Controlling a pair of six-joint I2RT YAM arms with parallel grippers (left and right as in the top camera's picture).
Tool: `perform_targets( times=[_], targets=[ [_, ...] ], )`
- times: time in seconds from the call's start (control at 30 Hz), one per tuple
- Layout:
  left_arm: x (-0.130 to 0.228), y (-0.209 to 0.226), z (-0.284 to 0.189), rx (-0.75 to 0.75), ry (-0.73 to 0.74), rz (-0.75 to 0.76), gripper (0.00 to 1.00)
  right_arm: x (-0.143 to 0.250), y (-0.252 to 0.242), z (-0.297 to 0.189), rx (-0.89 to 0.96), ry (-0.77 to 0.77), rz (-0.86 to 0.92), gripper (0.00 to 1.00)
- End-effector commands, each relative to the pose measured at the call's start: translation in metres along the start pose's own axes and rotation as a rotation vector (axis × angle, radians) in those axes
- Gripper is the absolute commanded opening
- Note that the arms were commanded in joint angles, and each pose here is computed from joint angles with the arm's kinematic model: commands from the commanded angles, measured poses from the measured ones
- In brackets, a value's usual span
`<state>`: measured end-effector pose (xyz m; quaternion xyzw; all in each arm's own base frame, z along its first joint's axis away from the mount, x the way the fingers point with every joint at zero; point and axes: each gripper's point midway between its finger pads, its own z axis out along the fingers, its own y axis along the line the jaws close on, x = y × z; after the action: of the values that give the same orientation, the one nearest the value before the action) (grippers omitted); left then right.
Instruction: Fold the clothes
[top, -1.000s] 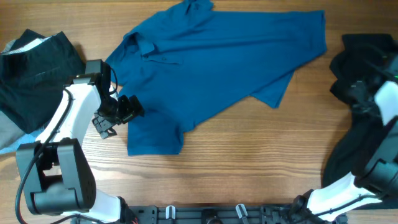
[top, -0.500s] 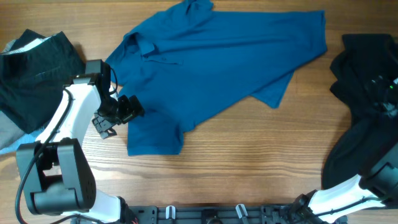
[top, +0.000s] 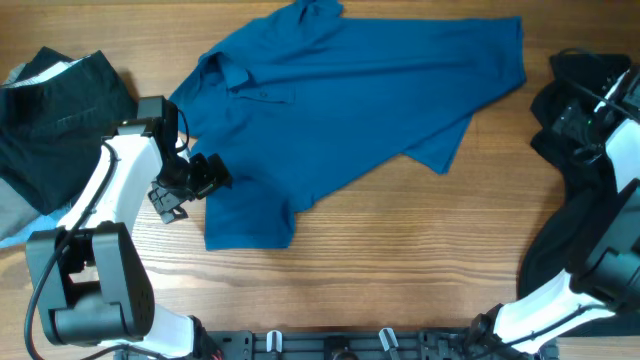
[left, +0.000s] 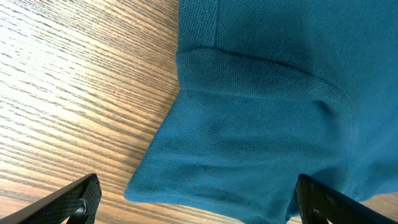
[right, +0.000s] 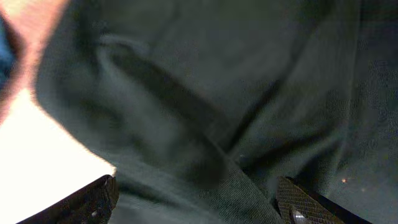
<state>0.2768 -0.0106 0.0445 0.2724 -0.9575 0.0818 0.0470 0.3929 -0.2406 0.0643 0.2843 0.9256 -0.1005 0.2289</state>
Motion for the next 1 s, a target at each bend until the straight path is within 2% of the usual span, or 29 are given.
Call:
perform_targets(
  times=[0.0, 0.13, 0.2, 0.27, 0.33, 0.37, 0.4, 0.43, 0.73, 0.87, 0.97],
  targets=[
    [0.002, 0.002, 0.001, -0.012, 0.003, 0.012, 1.0, 0.015, -0.006, 0.023, 0.045, 0.061, -0.025, 0.87],
    [0.002, 0.002, 0.001, -0.012, 0.003, 0.012, 1.0, 0.027, 0.015, 0.036, -0.075, 0.102, -0.077, 0.87],
    [0.002, 0.002, 0.001, -0.012, 0.003, 0.012, 1.0, 0.029, 0.015, 0.038, -0.074, 0.109, -0.079, 0.86],
    [0.002, 0.002, 0.001, -0.012, 0.004, 0.012, 1.0, 0.029, 0.011, 0.039, -0.051, 0.108, -0.08, 0.79],
    [0.002, 0.002, 0.001, -0.013, 0.006, 0.011, 1.0, 0.028, 0.0, 0.04, 0.016, 0.106, -0.055, 0.61],
    [0.003, 0.003, 0.001, -0.014, 0.008, 0.011, 1.0, 0.027, -0.01, 0.039, 0.076, 0.103, -0.009, 0.3],
    [0.003, 0.003, 0.001, -0.014, 0.008, 0.011, 1.0, 0.028, -0.014, 0.039, 0.1, 0.103, 0.011, 0.12],
    [0.003, 0.003, 0.001, -0.015, 0.01, 0.011, 1.0, 0.027, -0.019, 0.038, 0.126, 0.099, 0.041, 0.04],
    [0.005, 0.004, 0.001, -0.019, 0.017, 0.009, 1.0, 0.01, -0.058, 0.023, 0.174, 0.049, 0.268, 0.04],
    [0.005, 0.004, 0.001, -0.019, 0.017, 0.005, 1.0, -0.008, -0.094, -0.001, 0.227, -0.024, 0.336, 0.04],
    [0.005, 0.004, 0.001, -0.019, 0.017, 0.005, 1.0, -0.015, -0.123, -0.021, 0.254, -0.073, 0.458, 0.04]
  ],
)
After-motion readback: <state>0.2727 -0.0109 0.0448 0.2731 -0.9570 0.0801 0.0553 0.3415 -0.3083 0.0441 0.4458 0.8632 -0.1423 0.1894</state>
